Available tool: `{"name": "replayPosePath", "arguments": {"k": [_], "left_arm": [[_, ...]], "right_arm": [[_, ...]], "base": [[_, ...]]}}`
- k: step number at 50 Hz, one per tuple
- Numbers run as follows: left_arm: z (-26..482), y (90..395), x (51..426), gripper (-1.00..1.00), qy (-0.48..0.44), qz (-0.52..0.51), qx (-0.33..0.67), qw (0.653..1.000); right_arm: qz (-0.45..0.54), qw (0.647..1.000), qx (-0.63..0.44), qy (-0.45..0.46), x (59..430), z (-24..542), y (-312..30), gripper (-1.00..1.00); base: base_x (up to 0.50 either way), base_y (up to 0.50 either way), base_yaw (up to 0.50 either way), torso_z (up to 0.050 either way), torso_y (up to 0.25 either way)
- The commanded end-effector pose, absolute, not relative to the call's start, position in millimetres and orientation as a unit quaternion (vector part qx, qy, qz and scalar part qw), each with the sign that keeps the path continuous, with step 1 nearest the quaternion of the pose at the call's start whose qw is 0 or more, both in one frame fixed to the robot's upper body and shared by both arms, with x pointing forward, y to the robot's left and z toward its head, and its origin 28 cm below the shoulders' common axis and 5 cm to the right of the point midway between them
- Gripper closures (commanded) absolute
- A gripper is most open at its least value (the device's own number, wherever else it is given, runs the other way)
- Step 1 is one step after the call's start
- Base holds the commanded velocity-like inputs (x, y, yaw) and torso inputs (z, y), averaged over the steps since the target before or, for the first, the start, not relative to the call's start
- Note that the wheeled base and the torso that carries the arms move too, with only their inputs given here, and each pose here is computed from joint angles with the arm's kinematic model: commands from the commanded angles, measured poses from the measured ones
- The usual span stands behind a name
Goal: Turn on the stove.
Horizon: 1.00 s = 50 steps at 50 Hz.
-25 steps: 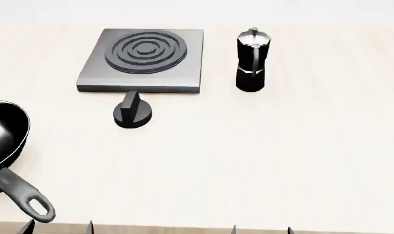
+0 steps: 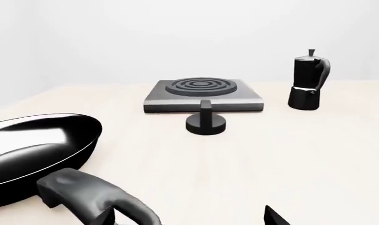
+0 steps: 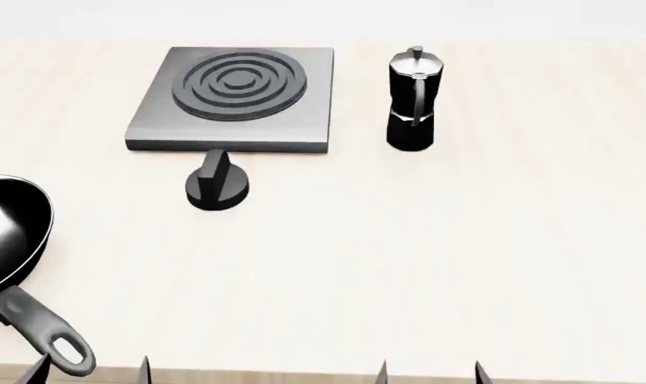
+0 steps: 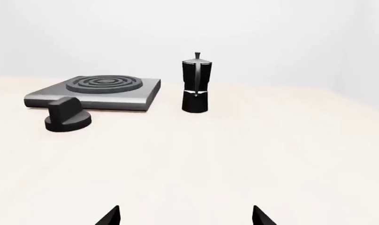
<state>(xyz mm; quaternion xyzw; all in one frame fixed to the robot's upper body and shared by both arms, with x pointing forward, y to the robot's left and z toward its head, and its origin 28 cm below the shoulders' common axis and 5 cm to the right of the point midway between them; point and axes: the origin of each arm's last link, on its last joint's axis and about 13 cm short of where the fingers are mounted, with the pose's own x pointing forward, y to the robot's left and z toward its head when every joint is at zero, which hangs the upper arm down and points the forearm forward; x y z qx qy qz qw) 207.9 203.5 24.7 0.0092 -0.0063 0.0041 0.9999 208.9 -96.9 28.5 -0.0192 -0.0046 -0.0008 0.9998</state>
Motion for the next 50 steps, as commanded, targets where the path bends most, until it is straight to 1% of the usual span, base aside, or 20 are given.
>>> {"name": "replayPosePath", "arguments": {"k": [1,4,5,13,20,27,50], "left_arm": [[43,201,203,-1.00,-0.020,0.002,0.033,0.999],[46,201,202,-1.00,-0.021,-0.002,0.039,0.999],[48,201,201,-1.00,-0.021,-0.006,0.058,0.998],[67,200,205,-1.00,-0.033,-0.006,0.039,0.999],[85,198,210,-1.00,-0.051,-0.015,0.044,0.998],[95,201,213,-1.00,-0.071,0.007,0.050,0.996],[140,198,224,-1.00,-0.130,-0.013,0.047,0.990]], "right_arm": [[0.011,0.999,-0.025,-0.024,204,54,-97,-1.00],[0.012,0.999,-0.027,-0.029,203,61,-97,-1.00],[0.009,0.999,-0.034,-0.030,202,65,-97,-1.00],[0.012,0.998,-0.035,-0.055,201,87,-98,-1.00],[0.016,0.996,-0.038,-0.073,201,104,-97,-1.00],[0.019,0.995,-0.042,-0.086,200,117,-96,-1.00],[0.019,0.989,-0.037,-0.142,195,174,-94,-1.00]], "base": [[0.00,0.00,0.00,0.000,0.000],[0.00,0.00,0.00,0.000,0.000],[0.00,0.00,0.00,0.000,0.000],[0.00,0.00,0.00,0.000,0.000],[0.00,0.00,0.00,0.000,0.000],[0.00,0.00,0.00,0.000,0.000],[0.00,0.00,0.00,0.000,0.000]]}}
